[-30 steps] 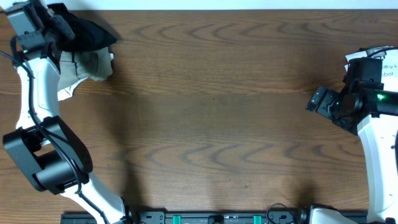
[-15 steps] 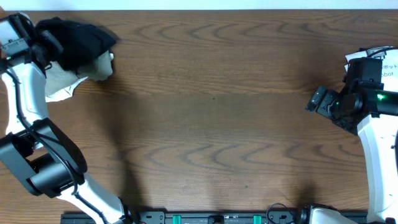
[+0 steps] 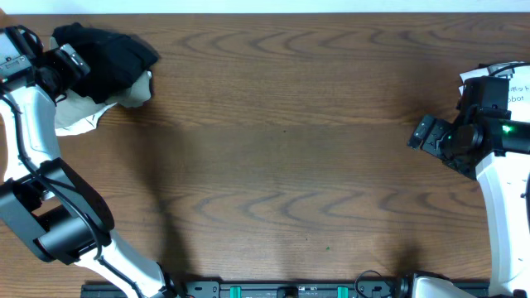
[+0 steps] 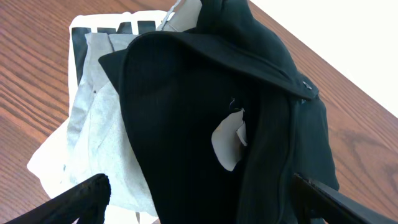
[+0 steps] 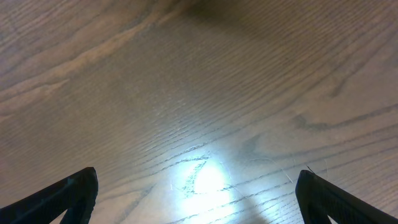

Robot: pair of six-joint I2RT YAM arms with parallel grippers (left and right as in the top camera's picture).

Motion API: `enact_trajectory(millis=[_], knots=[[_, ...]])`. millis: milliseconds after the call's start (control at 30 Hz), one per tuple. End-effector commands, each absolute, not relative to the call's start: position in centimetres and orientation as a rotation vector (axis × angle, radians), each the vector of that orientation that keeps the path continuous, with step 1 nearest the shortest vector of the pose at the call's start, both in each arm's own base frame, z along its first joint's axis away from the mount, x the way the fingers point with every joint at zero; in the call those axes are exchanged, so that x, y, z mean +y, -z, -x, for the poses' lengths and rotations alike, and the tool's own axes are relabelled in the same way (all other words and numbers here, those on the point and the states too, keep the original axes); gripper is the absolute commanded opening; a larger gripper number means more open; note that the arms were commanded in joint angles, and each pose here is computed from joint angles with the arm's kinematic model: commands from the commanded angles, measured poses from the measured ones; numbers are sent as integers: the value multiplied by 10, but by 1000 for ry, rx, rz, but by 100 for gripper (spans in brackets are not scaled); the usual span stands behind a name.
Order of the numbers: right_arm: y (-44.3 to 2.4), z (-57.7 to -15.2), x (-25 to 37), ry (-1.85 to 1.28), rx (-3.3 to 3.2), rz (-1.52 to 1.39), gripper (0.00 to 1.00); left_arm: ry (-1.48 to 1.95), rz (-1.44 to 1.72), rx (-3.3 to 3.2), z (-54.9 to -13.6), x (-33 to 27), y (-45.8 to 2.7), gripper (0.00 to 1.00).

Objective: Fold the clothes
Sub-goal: 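Lower the black bundle onto the khaki garment and release the left gripper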

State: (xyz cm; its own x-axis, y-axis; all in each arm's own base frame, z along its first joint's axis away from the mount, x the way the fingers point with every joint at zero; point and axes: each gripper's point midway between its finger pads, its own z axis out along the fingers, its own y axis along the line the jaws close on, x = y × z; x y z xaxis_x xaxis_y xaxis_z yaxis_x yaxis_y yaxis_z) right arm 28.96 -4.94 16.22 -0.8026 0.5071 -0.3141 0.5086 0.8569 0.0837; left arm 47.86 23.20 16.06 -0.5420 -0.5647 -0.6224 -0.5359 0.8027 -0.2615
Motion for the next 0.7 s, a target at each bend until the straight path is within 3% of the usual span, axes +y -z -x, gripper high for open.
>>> enact_trajectory(millis=[0, 233, 300, 367, 500, 667], knots=[[-161, -290, -52, 13, 2709, -759, 99, 34, 792, 2166, -477, 234, -208, 93], [-161, -290, -52, 13, 2709, -759, 99, 40, 718, 1954, -471, 221, -301, 92], [-161, -290, -52, 13, 2709, -759, 99, 61, 656, 1893, -476, 211, -325, 78], [-161, -290, -52, 13, 2709, -759, 99, 73, 592, 1818, -488, 200, -347, 42], [-161, -290, -52, 13, 2709, -759, 99, 11, 574, 1731, -511, 201, -355, 8], [-161, -290, -52, 13, 2709, -759, 99, -162, 671, 1723, -534, 228, -314, 6]])
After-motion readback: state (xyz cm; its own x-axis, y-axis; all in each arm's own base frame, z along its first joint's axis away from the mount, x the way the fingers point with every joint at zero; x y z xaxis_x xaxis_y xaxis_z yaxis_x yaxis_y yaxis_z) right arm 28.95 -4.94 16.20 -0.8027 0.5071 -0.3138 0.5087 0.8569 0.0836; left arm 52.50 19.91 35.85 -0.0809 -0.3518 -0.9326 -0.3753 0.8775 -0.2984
